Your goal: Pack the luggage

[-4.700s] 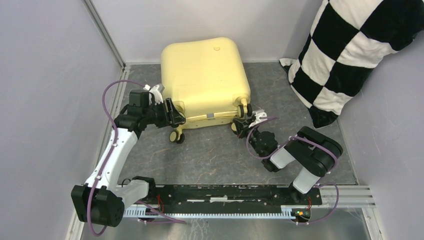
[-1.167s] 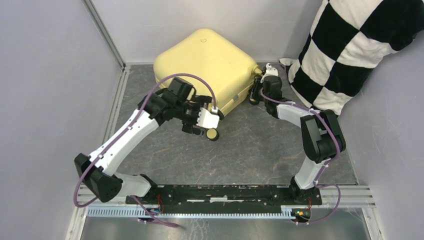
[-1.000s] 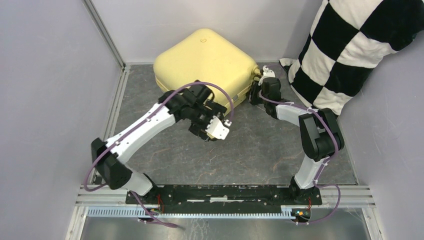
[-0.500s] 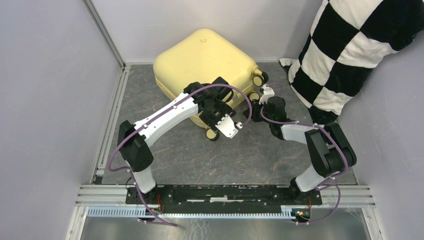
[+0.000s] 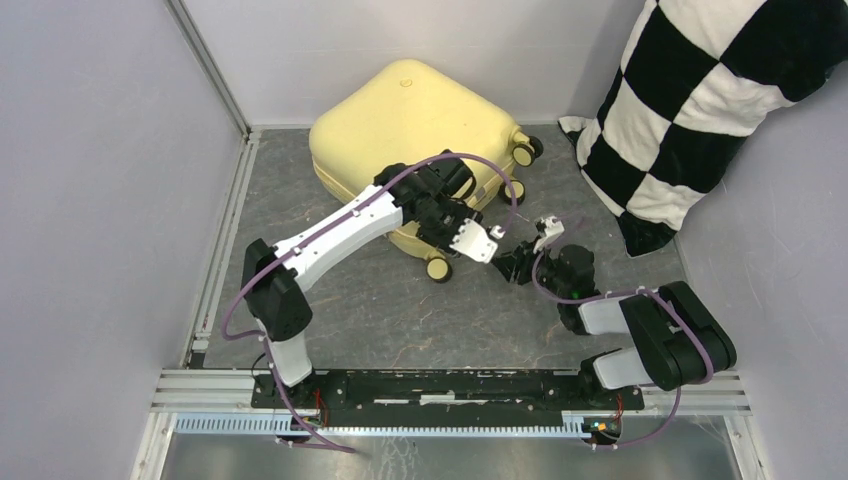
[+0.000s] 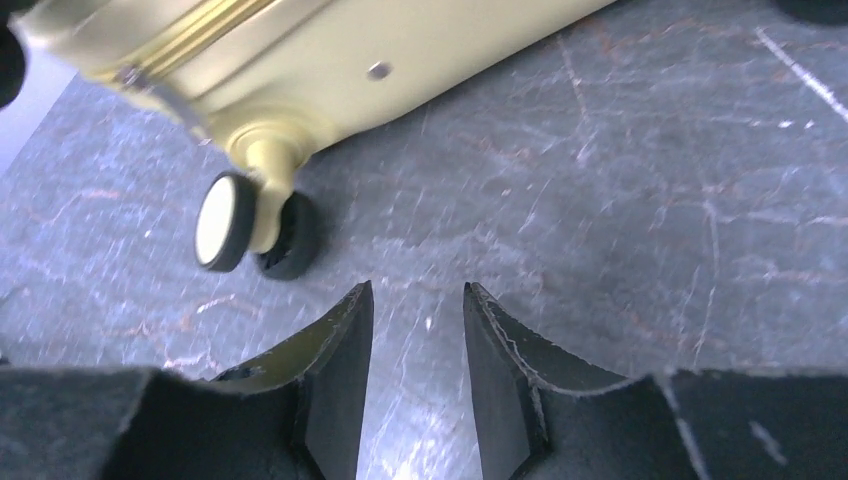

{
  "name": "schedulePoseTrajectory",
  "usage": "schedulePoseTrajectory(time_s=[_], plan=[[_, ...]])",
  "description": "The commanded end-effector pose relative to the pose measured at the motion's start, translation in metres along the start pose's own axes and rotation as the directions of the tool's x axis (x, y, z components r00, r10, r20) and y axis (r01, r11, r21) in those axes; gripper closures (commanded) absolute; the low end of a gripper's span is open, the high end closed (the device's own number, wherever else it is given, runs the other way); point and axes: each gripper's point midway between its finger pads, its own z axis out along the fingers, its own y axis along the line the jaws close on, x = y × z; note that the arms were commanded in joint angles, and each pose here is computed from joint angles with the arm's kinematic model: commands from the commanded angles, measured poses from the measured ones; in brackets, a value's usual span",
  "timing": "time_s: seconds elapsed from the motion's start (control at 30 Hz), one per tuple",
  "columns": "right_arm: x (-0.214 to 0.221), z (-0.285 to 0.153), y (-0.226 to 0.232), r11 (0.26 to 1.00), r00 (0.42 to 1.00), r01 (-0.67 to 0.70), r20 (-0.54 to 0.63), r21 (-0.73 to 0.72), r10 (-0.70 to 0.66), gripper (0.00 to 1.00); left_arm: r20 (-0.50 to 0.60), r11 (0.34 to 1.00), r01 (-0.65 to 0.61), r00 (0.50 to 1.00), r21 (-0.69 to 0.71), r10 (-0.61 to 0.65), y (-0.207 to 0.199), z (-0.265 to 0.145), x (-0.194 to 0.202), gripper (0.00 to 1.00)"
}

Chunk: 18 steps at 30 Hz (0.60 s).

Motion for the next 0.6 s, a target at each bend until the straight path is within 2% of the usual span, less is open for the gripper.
schedulePoseTrajectory(time_s=[0.0, 0.17, 0.37, 0.57], plan=[[-0.034, -0.011, 0.038, 0.980, 0.977, 0.126, 0.193, -0.156, -0.094, 0.55, 0.257, 0.919, 0.279, 0.944, -0.280, -0.208, 0.090, -0.036, -0.050, 0.98], [-0.040, -0.010, 0.050, 0.968, 0.964, 0.160, 0.243, -0.195, -0.110, 0.55, 0.281, 0.893, 0.325, 0.929, -0.311, -0.241, 0.116, -0.036, -0.053, 0.98], [-0.061, 0.007, 0.046, 0.967, 0.944, 0.186, 0.306, -0.173, -0.126, 0.54, 0.327, 0.874, 0.385, 0.901, -0.297, -0.285, 0.137, -0.021, -0.050, 0.98], [-0.076, 0.031, 0.046, 0.951, 0.925, 0.237, 0.345, -0.199, -0.158, 0.55, 0.349, 0.879, 0.366, 0.902, -0.306, -0.254, 0.140, -0.029, -0.054, 0.98]])
